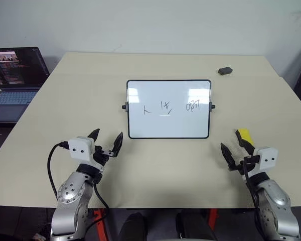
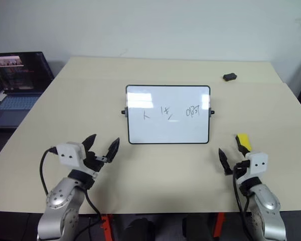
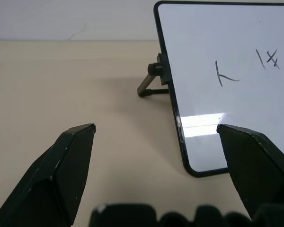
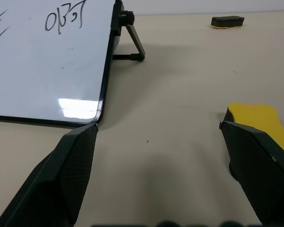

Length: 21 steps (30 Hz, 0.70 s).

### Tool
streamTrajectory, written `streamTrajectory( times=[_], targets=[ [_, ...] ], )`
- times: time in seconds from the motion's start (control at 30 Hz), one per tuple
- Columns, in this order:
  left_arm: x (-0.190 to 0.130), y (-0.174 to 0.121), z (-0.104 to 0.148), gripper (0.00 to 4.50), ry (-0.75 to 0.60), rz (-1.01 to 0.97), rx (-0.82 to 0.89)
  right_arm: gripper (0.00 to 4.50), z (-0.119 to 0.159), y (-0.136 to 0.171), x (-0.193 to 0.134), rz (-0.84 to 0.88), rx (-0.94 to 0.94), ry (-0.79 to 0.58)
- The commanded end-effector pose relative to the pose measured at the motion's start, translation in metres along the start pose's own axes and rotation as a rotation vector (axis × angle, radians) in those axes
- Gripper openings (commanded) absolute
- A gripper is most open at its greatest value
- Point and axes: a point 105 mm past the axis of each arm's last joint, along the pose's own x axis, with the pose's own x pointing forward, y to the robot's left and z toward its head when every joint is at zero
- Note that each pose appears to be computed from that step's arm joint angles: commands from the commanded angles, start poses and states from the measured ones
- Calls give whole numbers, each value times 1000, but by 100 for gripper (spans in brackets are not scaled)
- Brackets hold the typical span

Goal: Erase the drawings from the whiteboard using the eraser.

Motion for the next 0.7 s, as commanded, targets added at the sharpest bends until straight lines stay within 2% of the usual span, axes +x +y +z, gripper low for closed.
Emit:
streamTrajectory(
  times=[0.03, 0.17, 0.43, 0.57, 0.63, 0.7],
  targets=[
    [1, -5, 8, 450, -45, -20, -9, 447, 16, 6, 4, 53, -32, -34],
    [-1, -1, 5, 450, -45, 2, -4, 447, 14, 5, 4, 51, -35, -21],
    [-3, 1, 17, 450, -52, -38, 23, 447, 27, 13, 1, 94, -50, -32],
    [-8, 9, 34, 450, -80, -48, -39, 447, 27, 27, 9, 158, -38, -27],
    [-10, 6, 45, 450, -81, -116, -46, 447, 39, 34, 19, 179, -16, -61],
    [-5, -6, 65, 450, -82, -244, -22, 447, 53, 24, 26, 134, -3, -98]
  ],
)
